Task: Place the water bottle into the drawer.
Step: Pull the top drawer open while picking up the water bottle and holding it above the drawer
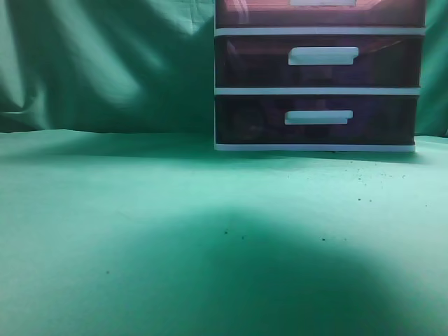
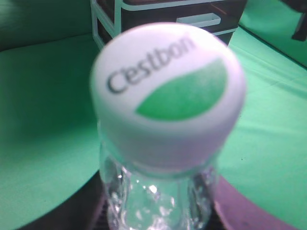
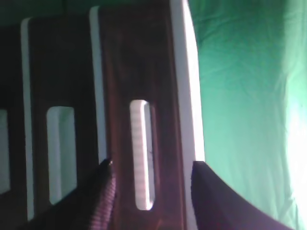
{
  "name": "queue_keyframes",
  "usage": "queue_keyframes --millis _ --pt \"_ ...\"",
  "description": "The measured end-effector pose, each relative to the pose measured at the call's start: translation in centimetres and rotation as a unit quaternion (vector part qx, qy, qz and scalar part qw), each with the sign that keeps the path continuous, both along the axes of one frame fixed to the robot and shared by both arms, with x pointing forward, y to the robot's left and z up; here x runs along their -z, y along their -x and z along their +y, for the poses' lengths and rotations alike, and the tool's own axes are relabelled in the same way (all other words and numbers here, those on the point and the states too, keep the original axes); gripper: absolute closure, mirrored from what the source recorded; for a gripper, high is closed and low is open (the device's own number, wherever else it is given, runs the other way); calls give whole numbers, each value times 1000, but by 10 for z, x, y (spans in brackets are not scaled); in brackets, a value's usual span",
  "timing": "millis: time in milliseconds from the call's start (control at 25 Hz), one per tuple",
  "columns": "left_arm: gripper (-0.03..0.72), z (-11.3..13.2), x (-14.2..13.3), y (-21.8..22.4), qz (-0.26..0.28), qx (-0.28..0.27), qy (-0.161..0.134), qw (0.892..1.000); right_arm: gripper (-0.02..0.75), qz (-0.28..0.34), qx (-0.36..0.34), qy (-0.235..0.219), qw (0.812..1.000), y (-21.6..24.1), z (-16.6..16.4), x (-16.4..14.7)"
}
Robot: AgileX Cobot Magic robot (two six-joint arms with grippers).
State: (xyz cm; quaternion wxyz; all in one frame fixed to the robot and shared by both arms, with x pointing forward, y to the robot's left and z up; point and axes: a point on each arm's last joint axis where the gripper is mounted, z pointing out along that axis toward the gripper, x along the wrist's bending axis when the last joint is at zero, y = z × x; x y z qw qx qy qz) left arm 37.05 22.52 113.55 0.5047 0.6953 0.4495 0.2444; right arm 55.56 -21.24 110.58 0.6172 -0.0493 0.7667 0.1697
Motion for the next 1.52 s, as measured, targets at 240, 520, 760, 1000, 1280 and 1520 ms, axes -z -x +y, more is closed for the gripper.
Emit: queue_keyframes --millis 240,520,760,1000,1280,1520 --pt "417 0 0 0 2 0 -1 1000 395 -2 -33 87 996 -25 9 33" --pt "417 0 3 1 17 2 -9 1000 395 -41 -30 60 997 -56 18 20" --pt "417 1 4 2 23 2 -13 1000 395 -39 -13 60 997 -87 13 29" --pt "417 1 5 1 19 1 -21 1000 470 -24 -13 61 998 -94 13 42" --pt "417 3 5 1 13 -1 -33 999 496 -36 -16 47 998 -105 9 56" --pt "417 3 5 0 9 -2 -41 999 543 -40 -11 38 998 -107 6 59"
